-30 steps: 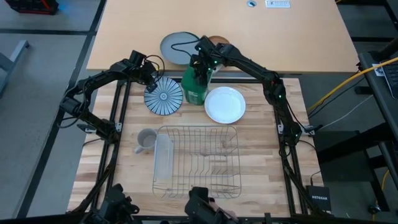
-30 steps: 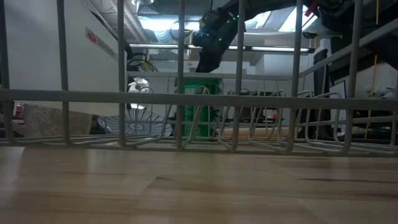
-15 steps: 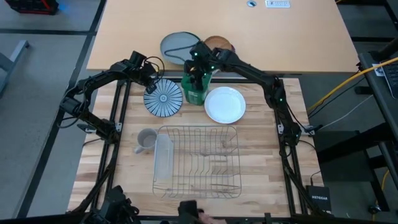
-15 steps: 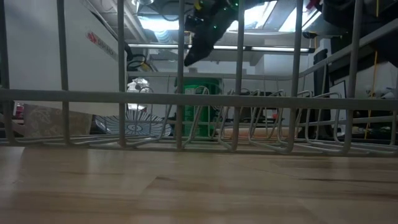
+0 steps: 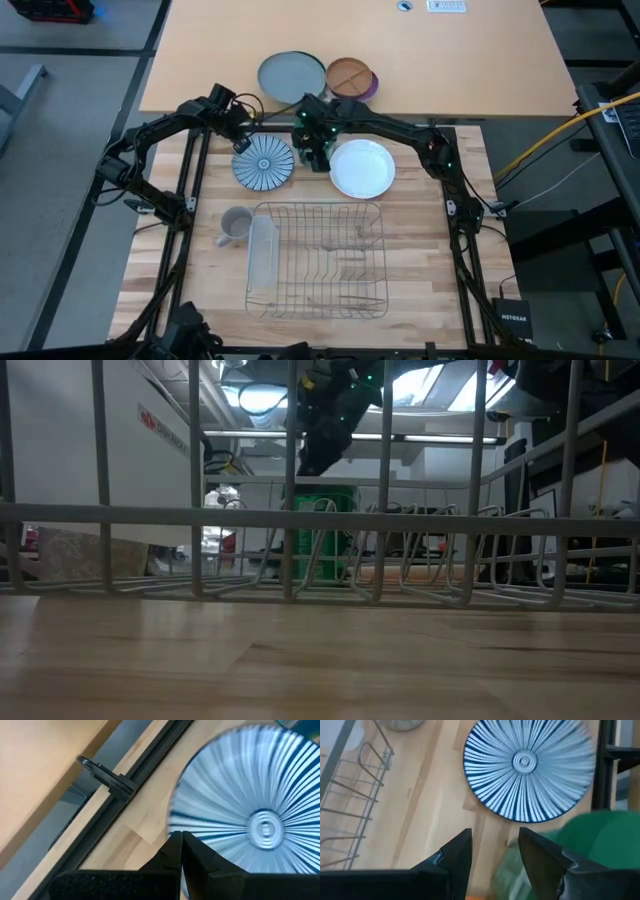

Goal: Sort dishes
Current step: Put the blue plate in the dish rack

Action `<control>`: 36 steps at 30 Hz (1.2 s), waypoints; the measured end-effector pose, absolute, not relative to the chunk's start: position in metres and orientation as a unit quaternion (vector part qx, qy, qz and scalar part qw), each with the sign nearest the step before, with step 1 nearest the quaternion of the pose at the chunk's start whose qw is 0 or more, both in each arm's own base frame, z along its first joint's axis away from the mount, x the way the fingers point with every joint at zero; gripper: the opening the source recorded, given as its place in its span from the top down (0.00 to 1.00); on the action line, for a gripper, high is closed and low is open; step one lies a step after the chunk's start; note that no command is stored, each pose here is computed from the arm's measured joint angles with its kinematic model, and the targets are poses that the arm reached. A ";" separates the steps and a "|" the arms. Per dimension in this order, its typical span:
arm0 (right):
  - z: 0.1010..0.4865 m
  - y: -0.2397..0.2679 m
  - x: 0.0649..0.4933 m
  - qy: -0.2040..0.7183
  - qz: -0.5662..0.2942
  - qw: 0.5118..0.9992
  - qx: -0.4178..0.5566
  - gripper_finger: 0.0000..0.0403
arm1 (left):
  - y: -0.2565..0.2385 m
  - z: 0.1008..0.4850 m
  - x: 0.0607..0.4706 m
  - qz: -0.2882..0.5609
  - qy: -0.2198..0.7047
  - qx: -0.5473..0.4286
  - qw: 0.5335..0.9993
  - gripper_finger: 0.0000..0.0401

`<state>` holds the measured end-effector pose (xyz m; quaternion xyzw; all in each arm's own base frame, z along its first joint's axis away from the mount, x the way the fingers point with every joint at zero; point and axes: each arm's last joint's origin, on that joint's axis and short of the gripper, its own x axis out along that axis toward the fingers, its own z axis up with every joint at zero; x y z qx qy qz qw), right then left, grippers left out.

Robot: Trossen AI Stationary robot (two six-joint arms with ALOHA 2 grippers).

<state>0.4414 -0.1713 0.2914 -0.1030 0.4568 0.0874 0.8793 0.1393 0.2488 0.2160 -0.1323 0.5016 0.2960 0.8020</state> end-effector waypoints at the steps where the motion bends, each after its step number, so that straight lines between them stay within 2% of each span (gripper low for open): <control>1: 0.290 -0.171 0.442 0.458 0.088 0.879 -0.102 0.59 | 0.248 0.215 0.139 0.297 0.501 -0.134 0.802 1.00; 14: 0.290 -0.171 0.441 0.459 0.086 0.879 -0.097 0.59 | 0.241 0.202 0.135 0.316 0.505 -0.199 0.778 1.00; 21: 0.290 -0.171 0.441 0.462 0.082 0.877 -0.099 0.59 | 0.241 0.201 0.132 0.373 0.496 -0.250 0.743 0.98; 24: 0.290 -0.170 0.440 0.467 0.084 0.875 -0.097 0.59 | 0.238 0.199 0.130 0.373 0.514 -0.258 0.729 0.91; 31: 0.289 -0.168 0.437 0.479 0.090 0.869 -0.088 0.59 | 0.236 0.183 0.129 0.383 0.536 -0.329 0.677 0.67; 36: 0.288 -0.159 0.438 0.490 0.096 0.862 -0.090 0.59 | 0.239 0.168 0.131 0.390 0.545 -0.362 0.648 0.58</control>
